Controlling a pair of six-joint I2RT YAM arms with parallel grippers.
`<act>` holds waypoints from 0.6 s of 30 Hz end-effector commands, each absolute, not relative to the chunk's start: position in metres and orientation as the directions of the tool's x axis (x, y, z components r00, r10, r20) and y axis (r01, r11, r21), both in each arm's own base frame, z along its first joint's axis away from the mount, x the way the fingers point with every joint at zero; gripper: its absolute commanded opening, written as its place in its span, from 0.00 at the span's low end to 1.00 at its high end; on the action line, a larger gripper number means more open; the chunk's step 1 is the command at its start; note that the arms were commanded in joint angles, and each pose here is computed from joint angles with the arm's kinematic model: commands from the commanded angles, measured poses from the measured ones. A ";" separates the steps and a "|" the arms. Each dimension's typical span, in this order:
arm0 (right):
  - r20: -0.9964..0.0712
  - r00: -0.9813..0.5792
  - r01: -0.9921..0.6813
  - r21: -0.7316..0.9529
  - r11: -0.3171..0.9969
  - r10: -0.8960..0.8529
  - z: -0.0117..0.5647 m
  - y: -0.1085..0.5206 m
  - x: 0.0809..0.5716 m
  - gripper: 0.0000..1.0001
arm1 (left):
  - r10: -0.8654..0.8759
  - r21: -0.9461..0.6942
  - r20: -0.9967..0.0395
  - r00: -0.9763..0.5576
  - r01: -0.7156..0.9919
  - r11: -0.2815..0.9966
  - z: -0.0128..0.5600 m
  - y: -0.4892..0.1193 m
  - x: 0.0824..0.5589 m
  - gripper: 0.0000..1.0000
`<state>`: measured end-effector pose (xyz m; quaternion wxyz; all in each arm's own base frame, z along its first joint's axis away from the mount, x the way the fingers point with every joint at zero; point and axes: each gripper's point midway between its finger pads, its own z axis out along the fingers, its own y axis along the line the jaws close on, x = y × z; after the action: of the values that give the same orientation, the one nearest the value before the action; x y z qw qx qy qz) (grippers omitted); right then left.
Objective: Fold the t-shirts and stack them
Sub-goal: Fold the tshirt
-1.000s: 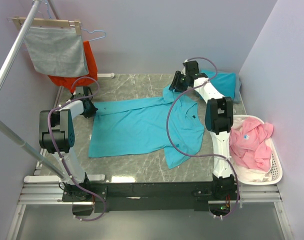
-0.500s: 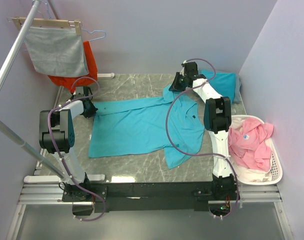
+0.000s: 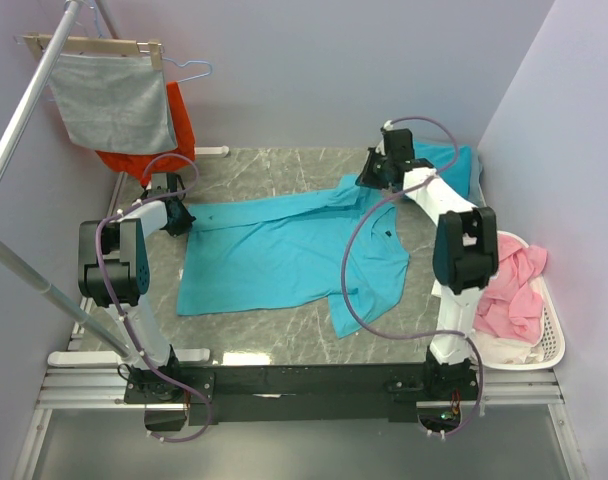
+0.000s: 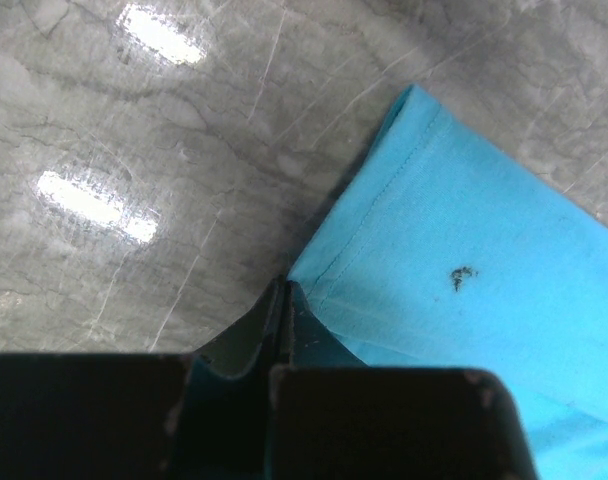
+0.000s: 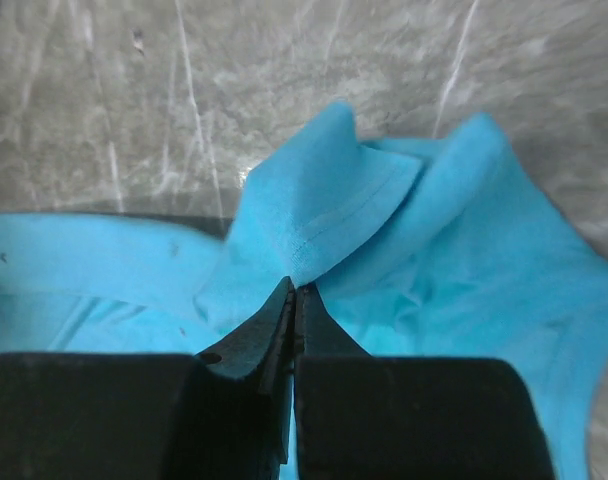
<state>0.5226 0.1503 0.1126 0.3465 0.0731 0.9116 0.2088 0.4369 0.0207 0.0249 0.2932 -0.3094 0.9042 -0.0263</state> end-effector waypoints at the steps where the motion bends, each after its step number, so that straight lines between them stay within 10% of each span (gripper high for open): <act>1: -0.716 -0.622 0.002 0.404 0.915 0.318 0.167 0.133 0.525 0.00 | -0.561 -0.218 -0.526 -0.639 -0.536 0.816 0.034 0.021 0.434 0.01; 18: -0.503 -0.804 0.152 0.341 0.928 0.316 0.088 0.165 0.412 0.00 | -0.556 -0.223 -0.527 -0.642 -0.527 0.820 0.035 0.019 0.434 0.01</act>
<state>0.4296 0.1524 0.0670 0.2767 0.1212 0.9411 0.1518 0.4368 0.0206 0.0248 0.2930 -0.3092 0.9043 -0.0264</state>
